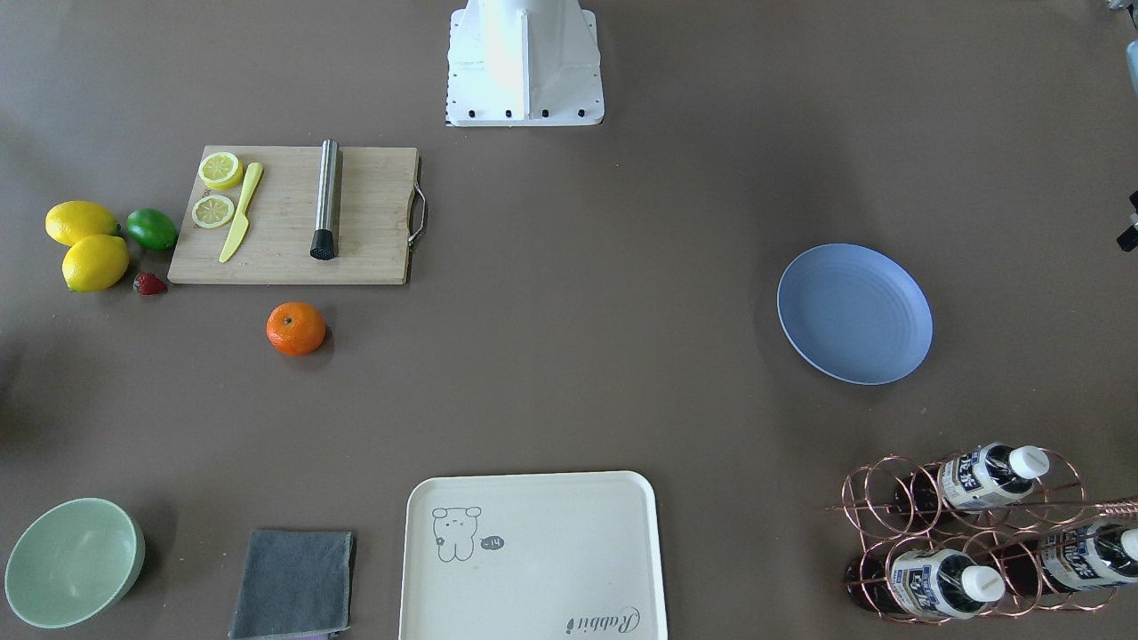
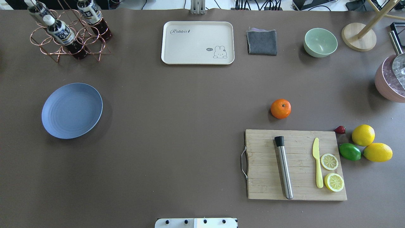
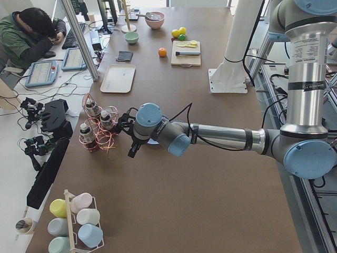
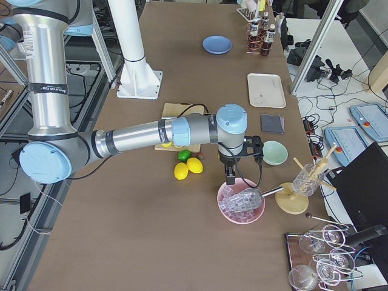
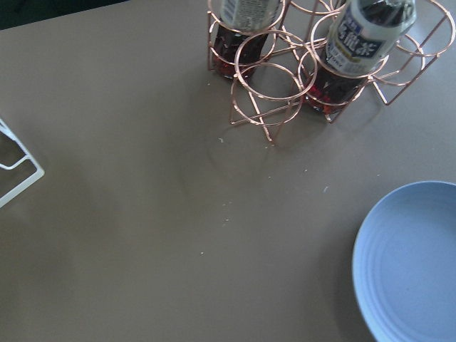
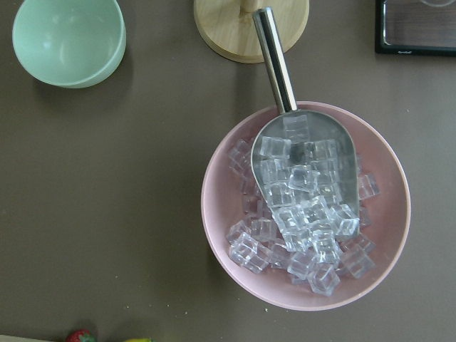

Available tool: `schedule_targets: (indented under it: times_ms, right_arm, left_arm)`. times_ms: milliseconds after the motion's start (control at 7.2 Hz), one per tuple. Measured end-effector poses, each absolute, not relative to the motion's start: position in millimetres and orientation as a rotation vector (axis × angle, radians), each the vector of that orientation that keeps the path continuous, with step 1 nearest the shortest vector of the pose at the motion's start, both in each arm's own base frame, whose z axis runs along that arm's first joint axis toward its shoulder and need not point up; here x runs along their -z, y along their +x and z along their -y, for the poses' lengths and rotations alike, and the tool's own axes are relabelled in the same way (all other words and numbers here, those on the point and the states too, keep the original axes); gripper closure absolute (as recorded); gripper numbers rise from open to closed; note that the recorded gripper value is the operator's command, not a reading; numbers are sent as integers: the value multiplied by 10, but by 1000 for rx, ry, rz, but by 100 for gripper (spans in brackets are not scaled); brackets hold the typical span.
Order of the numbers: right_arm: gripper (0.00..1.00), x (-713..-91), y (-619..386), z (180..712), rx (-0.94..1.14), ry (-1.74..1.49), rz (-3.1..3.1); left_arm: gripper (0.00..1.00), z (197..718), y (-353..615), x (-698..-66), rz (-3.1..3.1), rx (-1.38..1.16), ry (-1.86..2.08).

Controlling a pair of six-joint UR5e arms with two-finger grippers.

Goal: Pick orange to plate

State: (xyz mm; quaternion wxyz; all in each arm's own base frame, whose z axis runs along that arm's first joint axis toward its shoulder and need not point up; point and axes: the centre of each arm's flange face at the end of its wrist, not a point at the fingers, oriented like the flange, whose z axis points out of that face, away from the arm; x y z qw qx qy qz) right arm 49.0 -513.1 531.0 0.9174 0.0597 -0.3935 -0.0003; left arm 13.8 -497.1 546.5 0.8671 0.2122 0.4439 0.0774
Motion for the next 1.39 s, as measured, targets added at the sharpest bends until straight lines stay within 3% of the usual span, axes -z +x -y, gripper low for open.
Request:
schedule_targets:
  times_ms: [417, 1389]
  right_arm:
    - [0, -4846, -324, 5399, -64, 139, 861]
    - [0, -4513, -1156, 5379, -158, 160, 905]
  left_arm:
    - [2, 4920, 1177, -5245, -1019, -43, 392]
    - [2, 4871, 2449, -5904, -1002, -7, 245]
